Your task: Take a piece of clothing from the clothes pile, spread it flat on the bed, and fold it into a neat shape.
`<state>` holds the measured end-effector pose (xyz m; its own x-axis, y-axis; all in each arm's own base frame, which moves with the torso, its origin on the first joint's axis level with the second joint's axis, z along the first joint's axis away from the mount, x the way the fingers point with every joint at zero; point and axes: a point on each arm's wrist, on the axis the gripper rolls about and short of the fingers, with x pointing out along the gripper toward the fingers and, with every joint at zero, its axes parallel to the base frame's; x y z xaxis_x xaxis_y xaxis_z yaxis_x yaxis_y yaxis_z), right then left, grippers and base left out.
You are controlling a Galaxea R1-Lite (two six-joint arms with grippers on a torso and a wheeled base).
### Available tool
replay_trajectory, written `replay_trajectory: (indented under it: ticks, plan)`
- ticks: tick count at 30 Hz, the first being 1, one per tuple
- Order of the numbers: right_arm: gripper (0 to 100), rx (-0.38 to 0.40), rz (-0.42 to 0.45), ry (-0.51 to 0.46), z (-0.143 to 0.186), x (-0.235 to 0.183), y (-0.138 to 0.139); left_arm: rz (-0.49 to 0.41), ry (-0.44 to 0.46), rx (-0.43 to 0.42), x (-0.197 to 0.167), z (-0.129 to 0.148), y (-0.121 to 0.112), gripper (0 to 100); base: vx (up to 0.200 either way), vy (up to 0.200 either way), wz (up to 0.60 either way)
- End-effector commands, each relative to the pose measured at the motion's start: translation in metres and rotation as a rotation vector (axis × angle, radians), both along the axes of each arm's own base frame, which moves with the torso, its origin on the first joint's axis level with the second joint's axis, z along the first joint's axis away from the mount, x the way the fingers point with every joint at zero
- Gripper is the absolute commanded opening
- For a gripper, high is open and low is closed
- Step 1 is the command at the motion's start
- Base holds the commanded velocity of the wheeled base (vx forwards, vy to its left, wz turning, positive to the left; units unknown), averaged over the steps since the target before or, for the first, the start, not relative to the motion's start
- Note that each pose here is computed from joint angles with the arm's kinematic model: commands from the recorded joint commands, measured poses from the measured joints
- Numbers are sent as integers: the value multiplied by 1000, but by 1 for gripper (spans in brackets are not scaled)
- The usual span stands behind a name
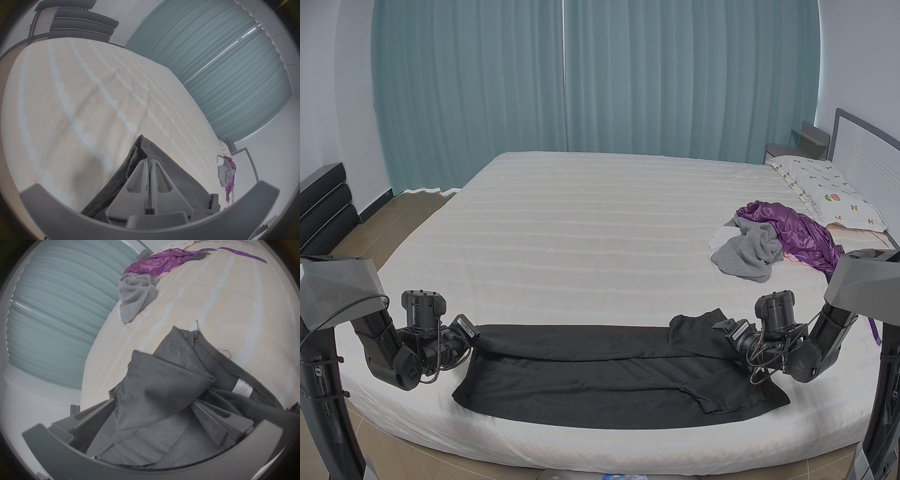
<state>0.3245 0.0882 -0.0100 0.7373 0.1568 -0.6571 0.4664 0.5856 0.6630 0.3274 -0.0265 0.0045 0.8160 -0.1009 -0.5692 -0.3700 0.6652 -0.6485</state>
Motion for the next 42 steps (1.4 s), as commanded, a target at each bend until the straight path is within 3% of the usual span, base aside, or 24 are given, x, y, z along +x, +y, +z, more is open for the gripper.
replay_trajectory:
  ticks: [1, 15, 26, 36, 42]
  plan:
    - [0, -24, -31, 8, -7, 4, -4, 0, -3, -1, 0, 1, 0, 0, 0, 0, 0]
    - [0, -39, -75, -58, 14, 6, -10, 1, -64, -5, 4, 18, 1, 0, 0, 0, 0]
    - [0, -14, -128, -180, 39, 35, -29, 29, -198, -7, 43, 38, 9, 0, 0, 0, 0]
    - [0, 13, -92, -248, 55, 46, -27, 51, -266, -7, 56, 50, 18, 0, 0, 0, 0]
    - [0, 7, -89, -251, 57, 44, -27, 52, -260, -6, 56, 49, 20, 0, 0, 0, 0]
